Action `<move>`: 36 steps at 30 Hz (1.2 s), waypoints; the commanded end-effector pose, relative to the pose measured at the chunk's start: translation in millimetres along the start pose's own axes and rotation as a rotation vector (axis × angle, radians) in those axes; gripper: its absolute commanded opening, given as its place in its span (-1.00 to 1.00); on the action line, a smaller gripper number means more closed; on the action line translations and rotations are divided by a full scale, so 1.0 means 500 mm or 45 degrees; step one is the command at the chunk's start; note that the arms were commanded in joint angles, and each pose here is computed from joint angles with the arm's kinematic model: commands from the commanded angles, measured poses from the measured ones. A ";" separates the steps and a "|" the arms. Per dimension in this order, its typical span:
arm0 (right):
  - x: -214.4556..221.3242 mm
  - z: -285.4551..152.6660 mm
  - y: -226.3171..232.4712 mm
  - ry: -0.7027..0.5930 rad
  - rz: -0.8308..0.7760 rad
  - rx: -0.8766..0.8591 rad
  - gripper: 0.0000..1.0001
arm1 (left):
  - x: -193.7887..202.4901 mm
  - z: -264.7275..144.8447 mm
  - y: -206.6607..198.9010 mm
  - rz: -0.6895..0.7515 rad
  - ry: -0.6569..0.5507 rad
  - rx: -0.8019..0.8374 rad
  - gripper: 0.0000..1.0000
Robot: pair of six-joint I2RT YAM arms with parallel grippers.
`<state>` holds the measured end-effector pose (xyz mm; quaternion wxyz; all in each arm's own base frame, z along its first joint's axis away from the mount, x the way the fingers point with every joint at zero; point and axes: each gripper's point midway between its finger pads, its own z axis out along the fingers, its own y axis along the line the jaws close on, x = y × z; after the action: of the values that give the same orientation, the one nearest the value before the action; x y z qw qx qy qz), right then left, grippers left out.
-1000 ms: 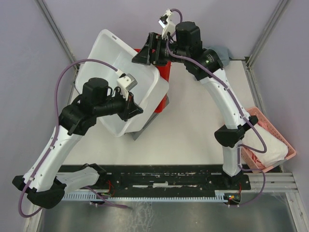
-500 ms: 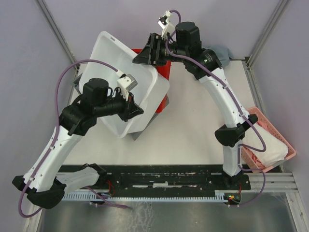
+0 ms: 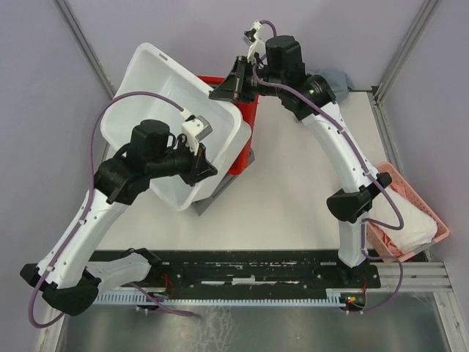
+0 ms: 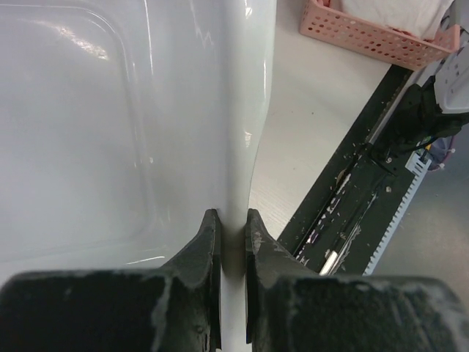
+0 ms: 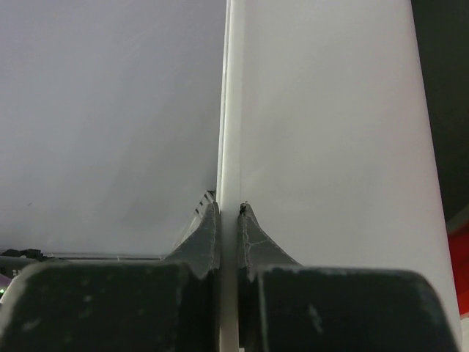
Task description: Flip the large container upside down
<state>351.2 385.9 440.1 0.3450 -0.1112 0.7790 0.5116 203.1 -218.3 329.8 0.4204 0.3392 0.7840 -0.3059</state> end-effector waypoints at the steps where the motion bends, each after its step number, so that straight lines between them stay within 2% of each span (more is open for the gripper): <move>1: -0.020 -0.068 0.110 -0.041 -0.133 -0.218 -0.96 | -0.051 -0.023 -0.007 0.084 -0.120 0.000 -0.95; 5: -0.035 -0.096 0.145 -0.089 -0.160 -0.280 -0.96 | -0.073 -0.033 0.006 0.086 -0.161 -0.063 -0.90; 7: -0.049 -0.115 0.164 -0.133 -0.178 -0.313 -0.96 | -0.089 -0.042 0.013 0.086 -0.189 -0.104 -0.47; 9: -0.064 -0.137 0.183 -0.183 -0.204 -0.341 -0.96 | -0.107 -0.052 0.019 0.087 -0.220 -0.139 0.05; 11: -0.081 -0.162 0.204 -0.238 -0.236 -0.371 -0.96 | -0.123 -0.062 0.020 0.098 -0.248 -0.158 0.43; 12: -0.089 -0.174 0.214 -0.269 -0.253 -0.383 -0.96 | -0.133 -0.068 0.020 0.103 -0.264 -0.167 0.58; 14: -0.106 -0.206 0.237 -0.335 -0.291 -0.407 -0.96 | -0.153 -0.082 0.017 0.121 -0.298 -0.175 0.73; 23: -0.171 -0.337 0.270 -0.599 -0.436 -0.316 -0.96 | -0.269 -0.160 -0.013 0.210 -0.517 -0.184 0.77; 30: -0.209 -0.470 0.223 -0.871 -0.569 0.056 -0.96 | -0.339 -0.190 -0.035 0.254 -0.691 -0.150 0.77; 36: -0.221 -0.624 0.213 -1.125 -0.649 0.316 -0.96 | -0.379 -0.181 -0.051 0.275 -0.729 -0.082 0.76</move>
<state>276.6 216.7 579.0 0.6148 -0.0815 0.6802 0.3908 222.7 -208.3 504.4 0.6331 0.3013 0.6489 -0.2955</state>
